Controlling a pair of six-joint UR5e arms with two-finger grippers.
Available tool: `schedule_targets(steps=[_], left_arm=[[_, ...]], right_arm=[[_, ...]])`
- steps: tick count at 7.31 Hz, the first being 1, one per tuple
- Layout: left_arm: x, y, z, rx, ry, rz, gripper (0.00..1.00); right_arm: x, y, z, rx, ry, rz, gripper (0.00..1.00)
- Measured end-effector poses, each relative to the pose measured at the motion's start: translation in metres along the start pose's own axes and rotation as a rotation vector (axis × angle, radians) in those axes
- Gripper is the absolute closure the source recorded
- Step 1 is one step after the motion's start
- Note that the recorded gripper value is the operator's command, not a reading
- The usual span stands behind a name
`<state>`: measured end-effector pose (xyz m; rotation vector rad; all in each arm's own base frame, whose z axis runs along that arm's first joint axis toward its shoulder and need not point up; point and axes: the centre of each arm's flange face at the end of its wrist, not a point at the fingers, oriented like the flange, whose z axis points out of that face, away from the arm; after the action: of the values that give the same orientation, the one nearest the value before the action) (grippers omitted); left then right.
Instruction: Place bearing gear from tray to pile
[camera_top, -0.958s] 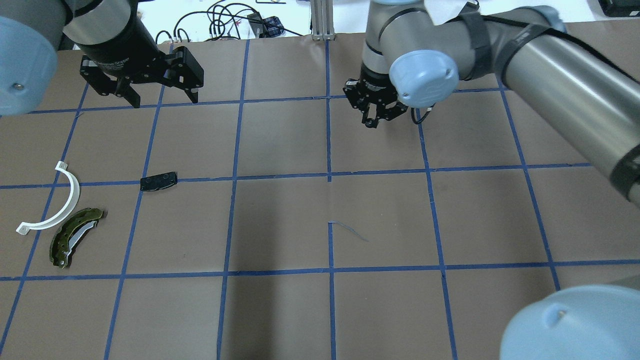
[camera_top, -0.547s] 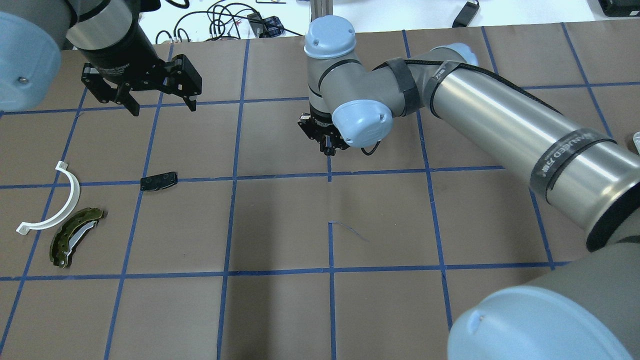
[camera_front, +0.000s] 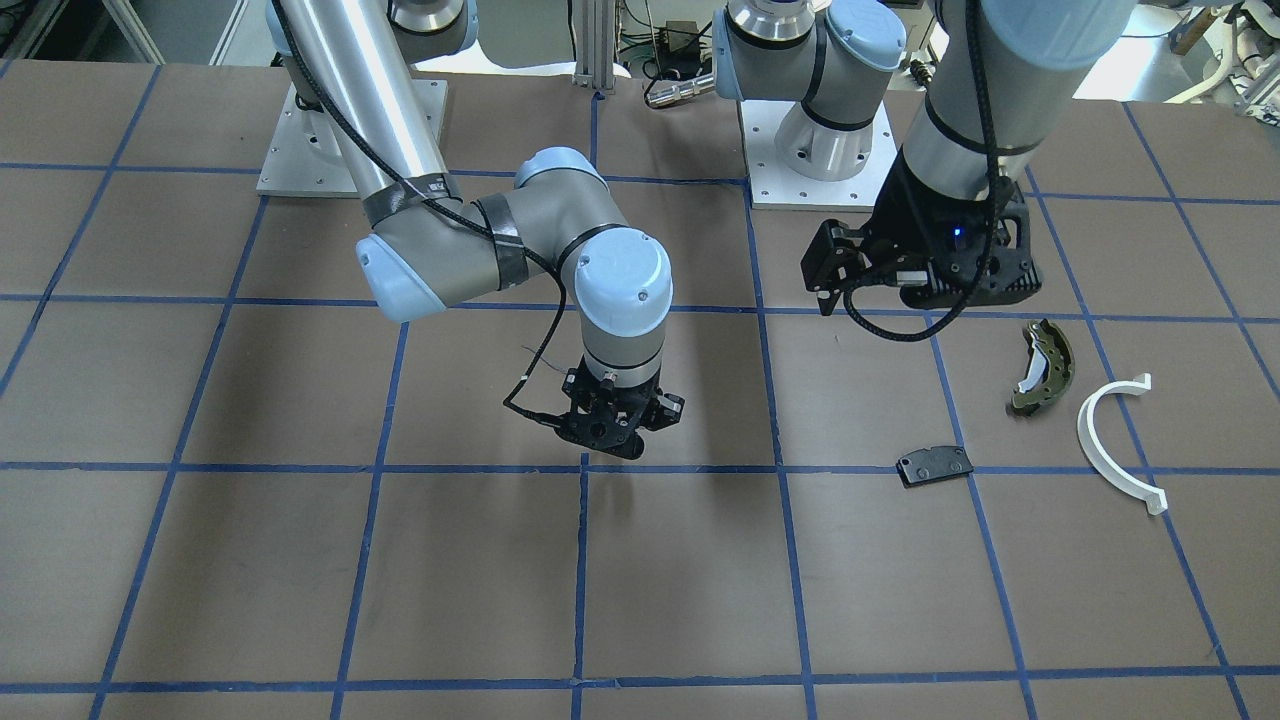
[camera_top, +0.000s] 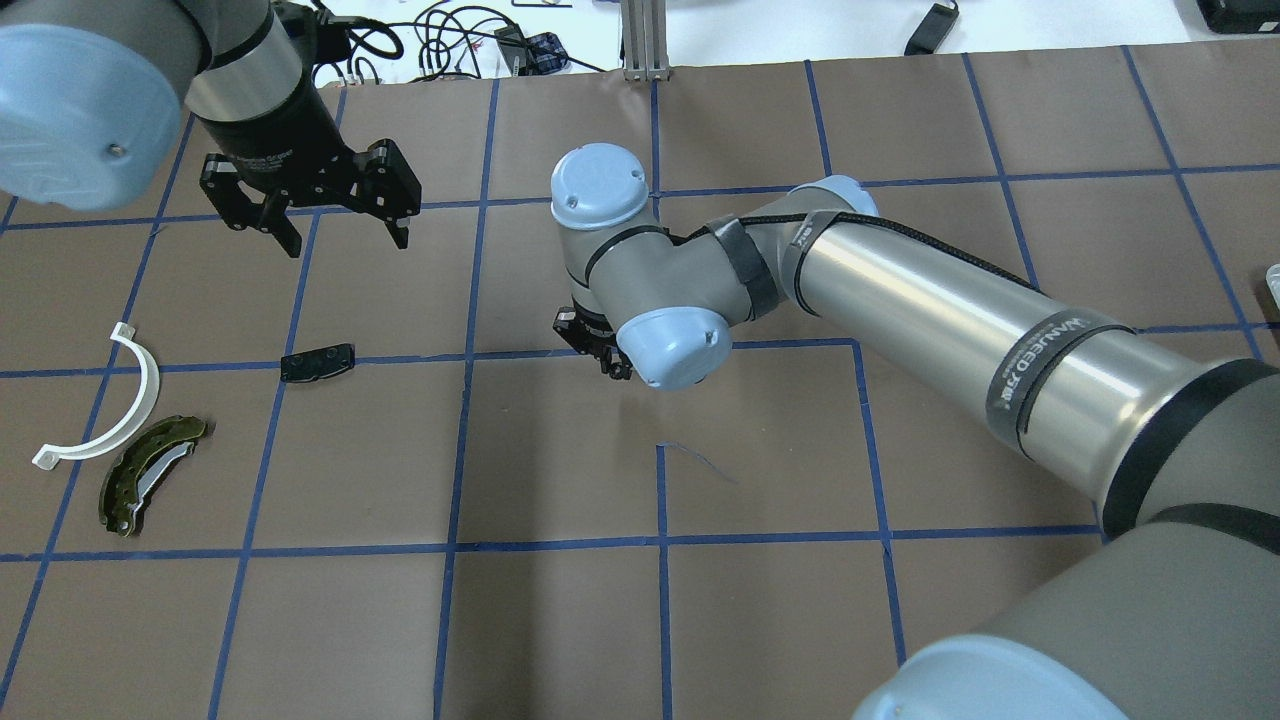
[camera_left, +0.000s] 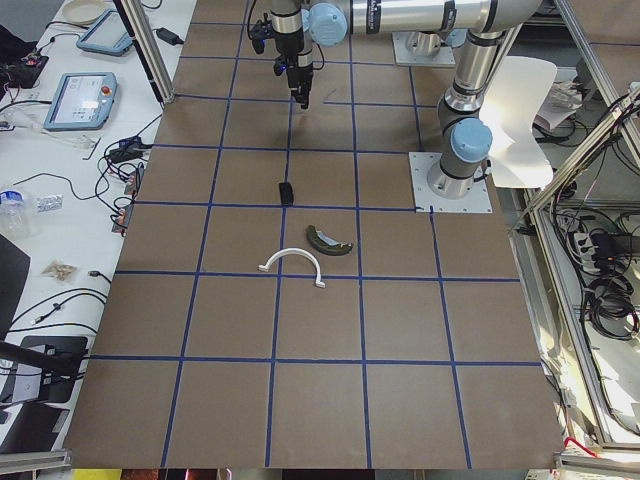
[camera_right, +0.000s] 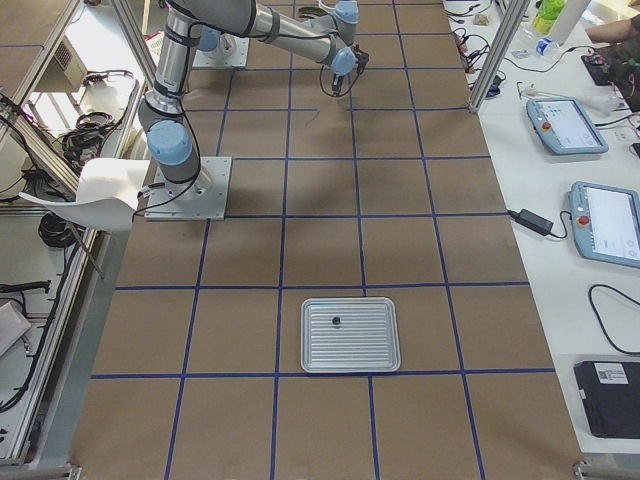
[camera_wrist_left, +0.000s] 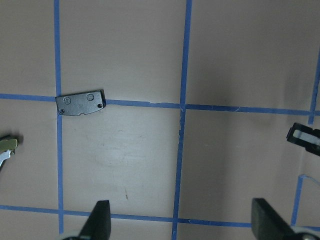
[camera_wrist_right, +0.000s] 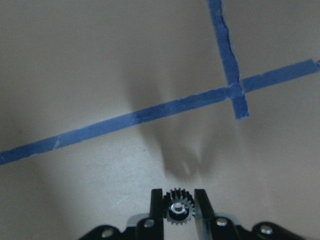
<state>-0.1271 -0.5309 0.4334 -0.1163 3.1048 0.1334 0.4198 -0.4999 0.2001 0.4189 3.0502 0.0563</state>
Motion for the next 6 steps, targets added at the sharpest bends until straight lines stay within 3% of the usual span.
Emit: schedule_targets(steps=[1, 3, 5, 6], left_arm=[[-0.001, -0.005, 0.016, -0.012, 0.001, -0.004, 0.00], [-0.012, -0.025, 0.059, 0.031, 0.008, -0.015, 0.00], [-0.014, -0.028, 0.114, 0.078, 0.006, -0.006, 0.00], [-0.012, -0.025, 0.145, 0.082, 0.006, -0.006, 0.00]], right_arm=[[-0.001, 0.002, 0.001, 0.011, -0.020, -0.018, 0.00], [0.009, -0.009, -0.005, 0.026, -0.028, -0.033, 0.00], [0.050, -0.047, -0.041, 0.045, -0.021, -0.053, 0.00], [0.096, -0.082, -0.070, 0.057, 0.006, -0.093, 0.00]])
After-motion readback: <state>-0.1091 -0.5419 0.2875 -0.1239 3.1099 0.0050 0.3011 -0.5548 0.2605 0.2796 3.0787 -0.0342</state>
